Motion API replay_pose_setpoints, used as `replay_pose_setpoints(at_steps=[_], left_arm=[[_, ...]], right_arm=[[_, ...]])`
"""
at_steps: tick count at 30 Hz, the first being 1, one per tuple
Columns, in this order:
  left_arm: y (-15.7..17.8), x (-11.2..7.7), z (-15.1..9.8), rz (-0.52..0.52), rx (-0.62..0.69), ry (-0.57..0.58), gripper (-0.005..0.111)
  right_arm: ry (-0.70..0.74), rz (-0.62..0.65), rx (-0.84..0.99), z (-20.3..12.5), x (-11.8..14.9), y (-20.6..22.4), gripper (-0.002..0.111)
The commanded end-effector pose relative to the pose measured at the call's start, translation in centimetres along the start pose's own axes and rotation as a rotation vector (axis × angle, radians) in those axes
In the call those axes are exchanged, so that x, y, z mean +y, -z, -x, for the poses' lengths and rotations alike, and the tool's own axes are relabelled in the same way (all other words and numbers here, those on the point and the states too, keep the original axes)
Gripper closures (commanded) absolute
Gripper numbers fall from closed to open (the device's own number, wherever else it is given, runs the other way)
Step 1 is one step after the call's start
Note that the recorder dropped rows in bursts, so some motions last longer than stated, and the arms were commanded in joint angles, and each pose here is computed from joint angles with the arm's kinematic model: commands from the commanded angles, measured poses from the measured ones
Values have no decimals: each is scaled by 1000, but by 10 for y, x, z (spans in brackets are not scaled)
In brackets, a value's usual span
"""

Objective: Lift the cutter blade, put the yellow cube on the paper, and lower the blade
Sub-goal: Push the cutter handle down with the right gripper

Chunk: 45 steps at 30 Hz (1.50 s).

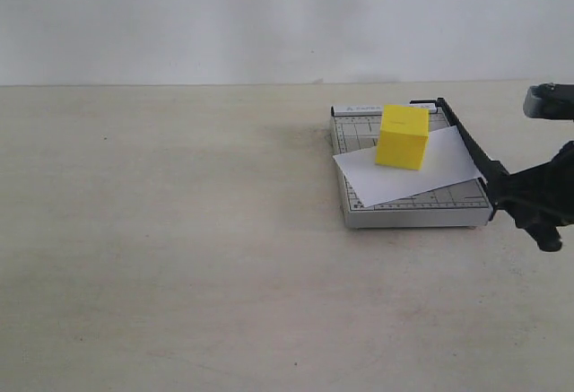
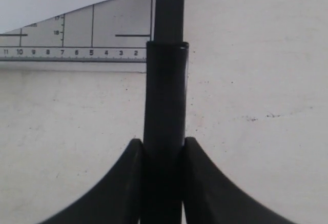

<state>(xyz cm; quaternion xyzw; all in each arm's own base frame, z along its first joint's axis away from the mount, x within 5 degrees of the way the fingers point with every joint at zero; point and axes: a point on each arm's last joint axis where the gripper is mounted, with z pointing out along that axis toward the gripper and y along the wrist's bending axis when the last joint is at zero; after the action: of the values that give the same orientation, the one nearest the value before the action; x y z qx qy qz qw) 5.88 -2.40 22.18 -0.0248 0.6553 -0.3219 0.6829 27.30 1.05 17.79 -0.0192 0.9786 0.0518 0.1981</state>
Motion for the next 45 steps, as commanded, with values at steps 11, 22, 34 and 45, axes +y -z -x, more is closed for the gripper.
replay_pose_setpoints(at_steps=[11, 22, 34, 45], left_arm=[[11, 11, 13, 200, -209, -50, 102], [13, 14, 16, 262, -255, -66, 102], [13, 14, 15, 262, -254, -66, 102], [13, 14, 15, 262, -254, -66, 102]], right_arm=[[-11, -15, 88, -34, -4, -17, 96], [-5, -18, 121, -37, -5, -30, 96], [39, -20, 99, -35, -6, -31, 59], [72, -39, -85, -20, -3, 1, 42]])
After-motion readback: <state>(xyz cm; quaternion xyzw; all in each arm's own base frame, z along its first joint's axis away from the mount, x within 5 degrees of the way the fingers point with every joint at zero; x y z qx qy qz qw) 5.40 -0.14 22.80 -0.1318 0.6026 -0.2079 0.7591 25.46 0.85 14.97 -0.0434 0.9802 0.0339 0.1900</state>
